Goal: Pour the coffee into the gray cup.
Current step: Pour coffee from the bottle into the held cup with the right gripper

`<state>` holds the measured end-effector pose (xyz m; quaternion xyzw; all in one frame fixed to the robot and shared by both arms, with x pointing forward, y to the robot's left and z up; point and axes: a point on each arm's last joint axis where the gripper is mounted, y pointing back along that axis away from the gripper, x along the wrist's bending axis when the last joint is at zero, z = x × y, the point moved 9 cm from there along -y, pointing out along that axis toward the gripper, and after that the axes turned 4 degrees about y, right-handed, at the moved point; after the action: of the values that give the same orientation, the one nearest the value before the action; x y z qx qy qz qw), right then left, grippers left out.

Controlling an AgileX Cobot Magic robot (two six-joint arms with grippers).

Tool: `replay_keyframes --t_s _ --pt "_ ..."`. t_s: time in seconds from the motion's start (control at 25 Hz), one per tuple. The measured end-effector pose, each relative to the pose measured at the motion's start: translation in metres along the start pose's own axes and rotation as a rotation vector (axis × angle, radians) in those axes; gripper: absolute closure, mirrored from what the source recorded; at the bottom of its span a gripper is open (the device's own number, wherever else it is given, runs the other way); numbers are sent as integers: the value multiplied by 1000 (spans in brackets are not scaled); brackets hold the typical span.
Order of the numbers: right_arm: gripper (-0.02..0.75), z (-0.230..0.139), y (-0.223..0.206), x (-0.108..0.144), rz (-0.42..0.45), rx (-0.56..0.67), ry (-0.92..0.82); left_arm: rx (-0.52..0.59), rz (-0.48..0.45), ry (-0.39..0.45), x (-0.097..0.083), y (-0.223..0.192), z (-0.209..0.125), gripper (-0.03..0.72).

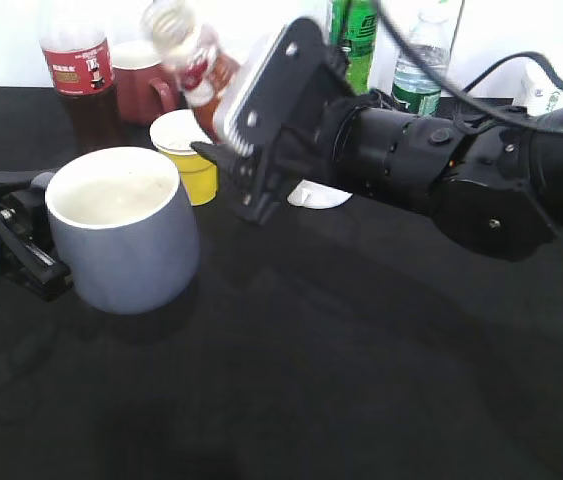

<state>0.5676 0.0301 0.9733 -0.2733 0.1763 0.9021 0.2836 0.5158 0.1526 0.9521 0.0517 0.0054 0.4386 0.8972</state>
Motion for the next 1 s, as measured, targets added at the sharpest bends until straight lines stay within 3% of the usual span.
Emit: replay_keyframes --t_s 0.36,0.68,0.84,1.0 --pt "211 11 0 -6 -45 -54 483 17 -30 -19 -5 0 -3 616" --pt "211 10 1 -17 -111 -19 680 21 -32 -21 -6 0 -4 616" --pt "211 17 3 -29 -191 -29 752 22 -34 -22 -6 0 -4 616" --pt "211 19 3 -30 -202 -27 807 22 -36 -23 -6 0 -4 616"
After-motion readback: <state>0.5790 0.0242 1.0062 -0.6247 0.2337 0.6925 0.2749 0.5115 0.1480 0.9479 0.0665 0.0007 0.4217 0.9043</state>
